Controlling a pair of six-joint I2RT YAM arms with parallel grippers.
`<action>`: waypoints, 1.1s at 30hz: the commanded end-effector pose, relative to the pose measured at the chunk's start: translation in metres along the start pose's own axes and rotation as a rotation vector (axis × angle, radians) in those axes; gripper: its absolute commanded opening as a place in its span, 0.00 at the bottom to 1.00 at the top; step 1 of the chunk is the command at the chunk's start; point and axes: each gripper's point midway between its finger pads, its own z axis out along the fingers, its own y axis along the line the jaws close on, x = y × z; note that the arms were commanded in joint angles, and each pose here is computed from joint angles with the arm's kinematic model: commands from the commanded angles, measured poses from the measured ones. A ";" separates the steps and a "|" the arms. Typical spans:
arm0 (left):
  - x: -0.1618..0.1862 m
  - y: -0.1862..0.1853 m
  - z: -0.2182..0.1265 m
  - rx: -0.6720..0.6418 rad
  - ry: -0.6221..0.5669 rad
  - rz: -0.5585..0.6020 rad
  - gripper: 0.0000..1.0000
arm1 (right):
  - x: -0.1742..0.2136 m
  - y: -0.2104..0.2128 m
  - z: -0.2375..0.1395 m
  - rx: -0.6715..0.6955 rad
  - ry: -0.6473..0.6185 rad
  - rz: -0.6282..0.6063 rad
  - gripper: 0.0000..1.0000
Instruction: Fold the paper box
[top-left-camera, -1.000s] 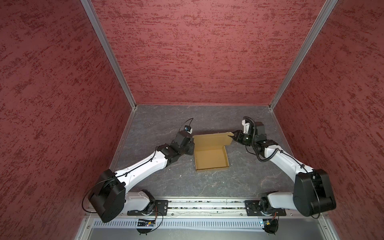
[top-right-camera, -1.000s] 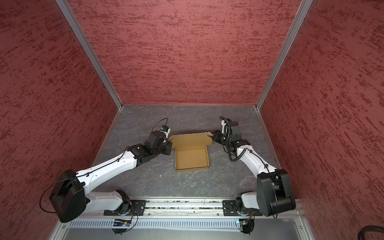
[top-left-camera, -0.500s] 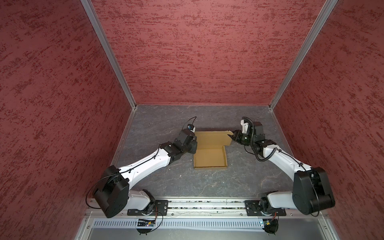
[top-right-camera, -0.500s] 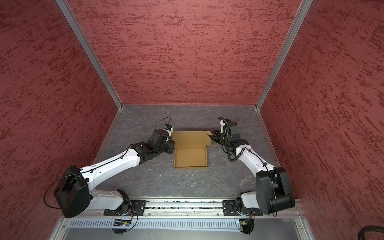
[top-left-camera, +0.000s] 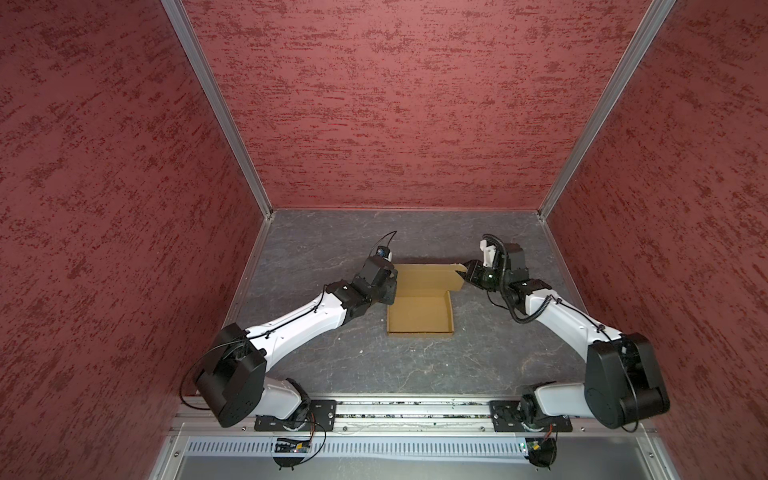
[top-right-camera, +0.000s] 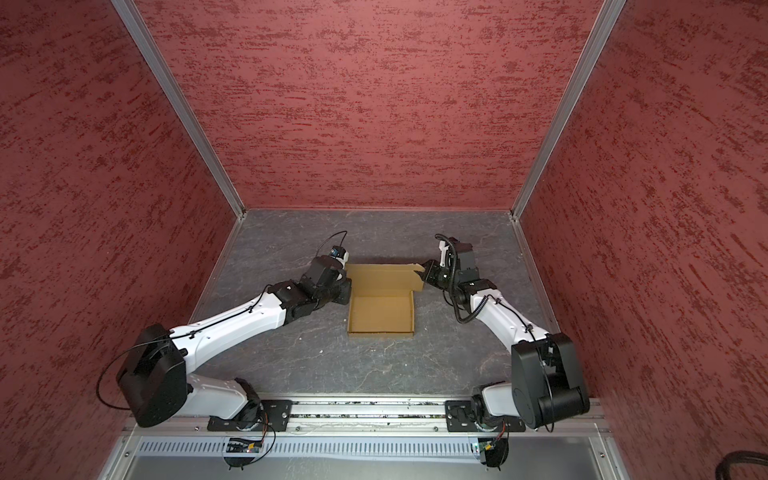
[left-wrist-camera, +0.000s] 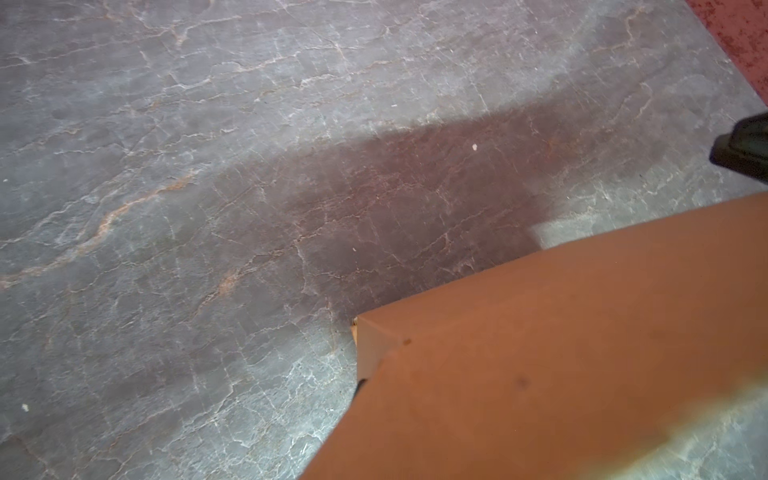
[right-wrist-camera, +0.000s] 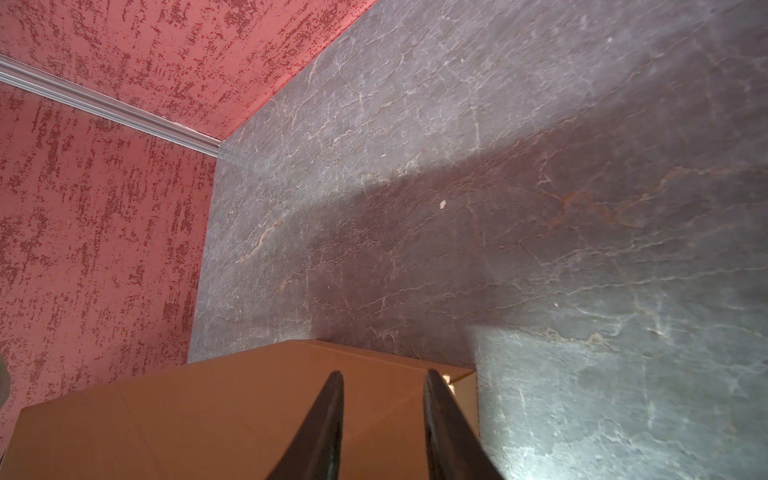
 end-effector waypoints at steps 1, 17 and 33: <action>-0.010 0.001 -0.001 -0.024 -0.025 -0.021 0.06 | -0.002 0.007 0.001 -0.020 -0.009 -0.007 0.34; -0.007 0.012 -0.002 -0.056 -0.032 -0.014 0.00 | -0.008 -0.005 -0.019 0.094 -0.036 -0.073 0.37; -0.006 0.012 -0.004 -0.029 -0.029 0.018 0.00 | -0.012 0.007 -0.059 0.120 -0.018 -0.318 0.40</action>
